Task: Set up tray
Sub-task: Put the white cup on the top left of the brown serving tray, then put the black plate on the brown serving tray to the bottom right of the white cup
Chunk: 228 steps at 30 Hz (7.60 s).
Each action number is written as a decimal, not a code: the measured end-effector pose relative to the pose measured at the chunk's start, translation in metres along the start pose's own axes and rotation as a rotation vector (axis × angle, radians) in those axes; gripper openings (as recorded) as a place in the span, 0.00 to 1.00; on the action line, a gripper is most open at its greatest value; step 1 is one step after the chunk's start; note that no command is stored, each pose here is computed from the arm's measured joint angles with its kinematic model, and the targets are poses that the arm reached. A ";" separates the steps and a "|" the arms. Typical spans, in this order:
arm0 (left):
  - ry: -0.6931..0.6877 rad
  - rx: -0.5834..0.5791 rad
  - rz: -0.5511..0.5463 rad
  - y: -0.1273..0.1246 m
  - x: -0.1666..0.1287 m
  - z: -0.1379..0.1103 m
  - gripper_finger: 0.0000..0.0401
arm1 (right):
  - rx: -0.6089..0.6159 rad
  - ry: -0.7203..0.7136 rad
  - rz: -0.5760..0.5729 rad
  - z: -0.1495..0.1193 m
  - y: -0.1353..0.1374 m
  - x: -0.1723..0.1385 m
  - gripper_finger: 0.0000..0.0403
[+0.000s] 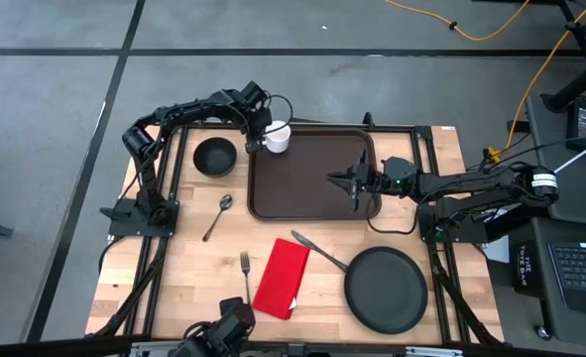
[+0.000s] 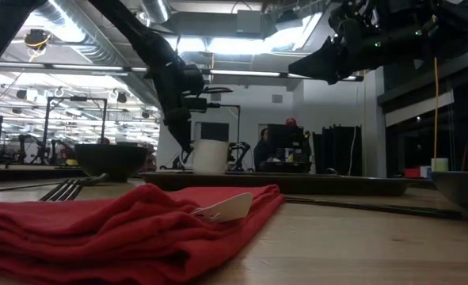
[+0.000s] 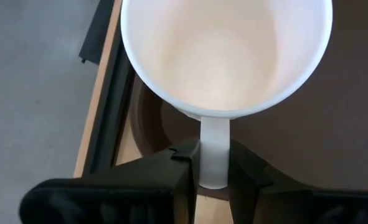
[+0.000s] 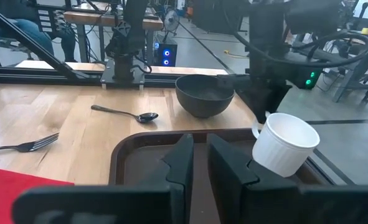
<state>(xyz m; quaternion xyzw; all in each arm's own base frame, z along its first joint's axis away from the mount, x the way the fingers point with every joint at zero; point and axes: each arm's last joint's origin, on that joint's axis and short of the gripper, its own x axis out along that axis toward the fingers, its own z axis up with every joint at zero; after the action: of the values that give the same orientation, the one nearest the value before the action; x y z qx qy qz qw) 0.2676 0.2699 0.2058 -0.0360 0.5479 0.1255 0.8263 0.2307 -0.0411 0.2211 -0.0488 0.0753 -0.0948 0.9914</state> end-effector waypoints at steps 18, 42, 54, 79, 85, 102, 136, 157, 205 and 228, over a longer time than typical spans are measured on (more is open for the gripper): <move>-0.029 0.013 0.018 0.002 0.000 0.003 0.12 | 0.001 0.000 0.001 0.000 0.000 0.000 0.13; -0.049 0.044 0.063 0.000 0.014 -0.006 0.12 | 0.001 0.000 0.001 0.000 0.000 0.000 0.13; -0.021 0.017 0.106 0.002 0.014 -0.007 0.16 | 0.000 0.000 0.001 0.000 0.000 0.000 0.13; -0.110 0.028 0.138 -0.006 -0.025 0.001 0.34 | -0.004 0.003 0.001 0.000 0.000 0.000 0.13; -0.163 0.053 0.160 -0.016 -0.054 0.004 0.33 | -0.004 0.005 0.001 0.000 0.000 0.000 0.13; -0.181 0.148 0.057 -0.084 -0.076 0.022 0.02 | -0.032 0.028 0.004 -0.003 0.000 0.000 0.13; -0.576 0.119 0.083 -0.233 -0.109 -0.085 0.01 | 0.210 0.360 -0.041 0.020 0.051 -0.047 0.13; -0.576 0.107 0.078 -0.235 -0.109 -0.085 0.01 | 0.442 1.234 -0.091 0.020 0.087 -0.083 0.13; -0.576 0.072 0.071 -0.235 -0.109 -0.085 0.01 | 0.411 1.305 -0.075 -0.039 0.097 -0.093 0.23; -0.577 0.055 0.067 -0.235 -0.109 -0.085 0.01 | 0.445 1.319 0.002 -0.065 0.099 -0.095 0.39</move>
<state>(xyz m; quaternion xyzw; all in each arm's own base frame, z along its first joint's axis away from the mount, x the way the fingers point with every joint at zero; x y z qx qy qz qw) 0.2097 0.0085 0.2533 0.0420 0.2945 0.1428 0.9440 0.1464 0.0686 0.1589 0.2235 0.6407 -0.1171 0.7252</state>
